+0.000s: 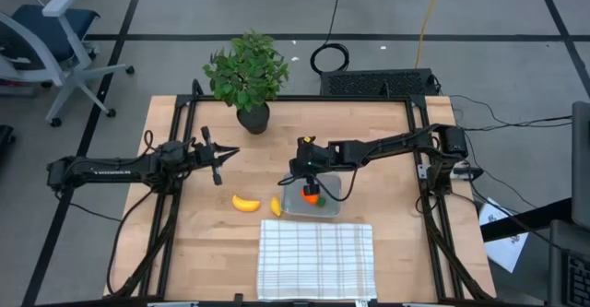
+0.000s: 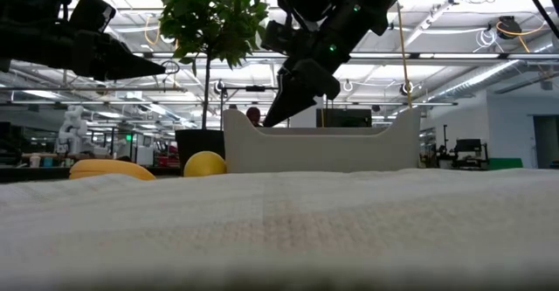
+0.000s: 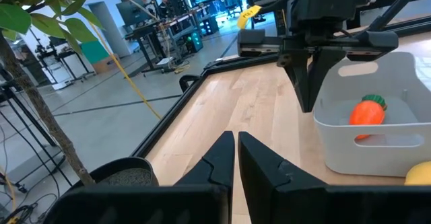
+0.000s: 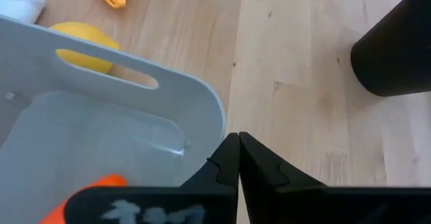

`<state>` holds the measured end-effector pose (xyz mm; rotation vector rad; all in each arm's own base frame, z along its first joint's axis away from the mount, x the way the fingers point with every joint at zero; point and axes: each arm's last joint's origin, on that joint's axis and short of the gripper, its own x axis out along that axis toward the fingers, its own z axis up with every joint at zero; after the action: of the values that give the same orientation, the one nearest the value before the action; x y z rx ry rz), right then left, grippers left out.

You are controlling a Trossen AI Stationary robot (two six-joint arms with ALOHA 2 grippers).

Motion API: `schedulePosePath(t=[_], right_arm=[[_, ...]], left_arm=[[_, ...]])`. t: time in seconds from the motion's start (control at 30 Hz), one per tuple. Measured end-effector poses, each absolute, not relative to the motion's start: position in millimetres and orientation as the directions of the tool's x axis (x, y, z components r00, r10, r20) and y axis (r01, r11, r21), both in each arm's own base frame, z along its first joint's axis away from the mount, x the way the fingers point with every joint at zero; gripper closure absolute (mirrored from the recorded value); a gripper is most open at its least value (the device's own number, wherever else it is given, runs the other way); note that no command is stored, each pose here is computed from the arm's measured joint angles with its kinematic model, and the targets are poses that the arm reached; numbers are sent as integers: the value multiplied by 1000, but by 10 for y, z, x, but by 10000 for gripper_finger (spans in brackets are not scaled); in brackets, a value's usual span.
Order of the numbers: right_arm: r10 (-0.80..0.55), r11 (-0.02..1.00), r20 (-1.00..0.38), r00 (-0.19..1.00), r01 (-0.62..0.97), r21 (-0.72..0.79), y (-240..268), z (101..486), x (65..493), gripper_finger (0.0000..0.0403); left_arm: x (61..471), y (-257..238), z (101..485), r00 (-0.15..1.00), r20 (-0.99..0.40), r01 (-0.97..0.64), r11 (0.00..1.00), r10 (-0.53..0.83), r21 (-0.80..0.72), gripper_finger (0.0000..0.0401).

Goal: Pick and placing Produce into tupperware
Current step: Adjust the gray bin, then put the banana into the gray bin

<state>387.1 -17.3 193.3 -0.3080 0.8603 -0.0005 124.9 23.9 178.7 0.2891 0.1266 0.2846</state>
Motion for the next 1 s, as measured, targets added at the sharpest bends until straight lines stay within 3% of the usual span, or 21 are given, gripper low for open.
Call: schedulePosePath(t=[0.63, 1.0], right_arm=[[-88, 962, -747, 658, -137, -235, -103, 1887, 3857, 403], [-176, 941, -699, 693, -91, -327, -143, 1944, 3882, 403]], left_arm=[[1249, 239, 1787, 952, -82, -258, 919, 294, 298, 375], [1249, 239, 1787, 952, -82, -258, 919, 294, 298, 375]])
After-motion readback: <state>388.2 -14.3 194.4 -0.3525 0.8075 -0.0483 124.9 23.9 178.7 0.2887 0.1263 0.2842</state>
